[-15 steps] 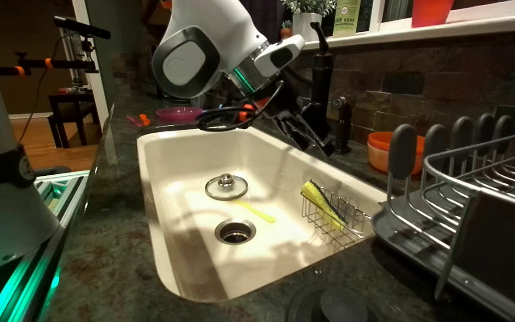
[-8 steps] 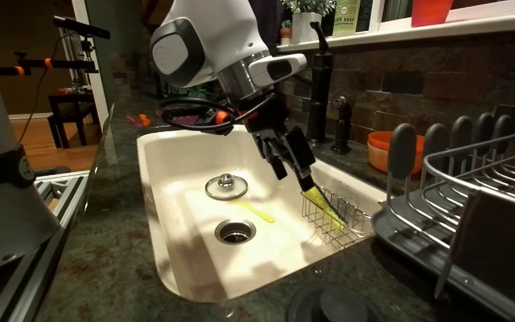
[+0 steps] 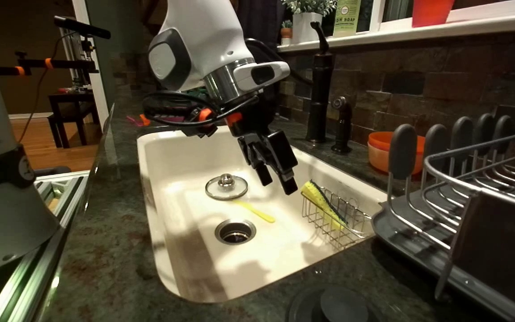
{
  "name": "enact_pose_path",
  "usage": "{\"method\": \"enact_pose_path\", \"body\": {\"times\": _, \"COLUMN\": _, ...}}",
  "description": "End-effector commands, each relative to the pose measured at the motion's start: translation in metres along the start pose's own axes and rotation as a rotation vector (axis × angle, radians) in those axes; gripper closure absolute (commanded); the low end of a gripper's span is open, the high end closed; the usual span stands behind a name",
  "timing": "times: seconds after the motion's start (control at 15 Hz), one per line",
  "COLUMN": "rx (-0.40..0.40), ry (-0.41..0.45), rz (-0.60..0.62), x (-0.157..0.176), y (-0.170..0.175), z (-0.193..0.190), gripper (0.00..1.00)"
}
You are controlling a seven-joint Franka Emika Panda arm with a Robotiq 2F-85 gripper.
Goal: Put the yellow sponge on the silver holder.
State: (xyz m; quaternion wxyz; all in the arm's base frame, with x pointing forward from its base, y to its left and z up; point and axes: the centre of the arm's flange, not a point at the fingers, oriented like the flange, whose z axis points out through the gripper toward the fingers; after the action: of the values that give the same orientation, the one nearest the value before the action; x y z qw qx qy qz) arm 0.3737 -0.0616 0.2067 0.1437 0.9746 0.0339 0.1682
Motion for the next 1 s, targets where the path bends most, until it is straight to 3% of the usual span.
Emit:
{"method": "enact_pose_path", "body": {"times": 0.0, "rx": -0.039, "ry": -0.003, "rz": -0.013, "x": 0.024, "y": -0.001, "z": -0.062, "gripper": 0.00}}
{"method": "enact_pose_path", "body": {"times": 0.47, "rx": -0.113, "ry": 0.081, "rz": 0.048, "x": 0.022, "y": 0.020, "z": -0.100, "gripper": 0.00}}
{"method": "enact_pose_path", "body": {"times": 0.67, "rx": -0.101, "ry": 0.142, "rz": 0.111, "x": 0.028, "y": 0.029, "z": -0.125, "gripper": 0.00}}
{"method": "enact_pose_path", "body": {"times": 0.87, "rx": -0.030, "ry": 0.185, "rz": 0.158, "x": 0.034, "y": 0.028, "z": -0.137, "gripper": 0.00}}
{"method": "enact_pose_path", "body": {"times": 0.93, "rx": -0.084, "ry": 0.166, "rz": 0.136, "x": 0.018, "y": 0.024, "z": -0.092, "gripper": 0.00}}
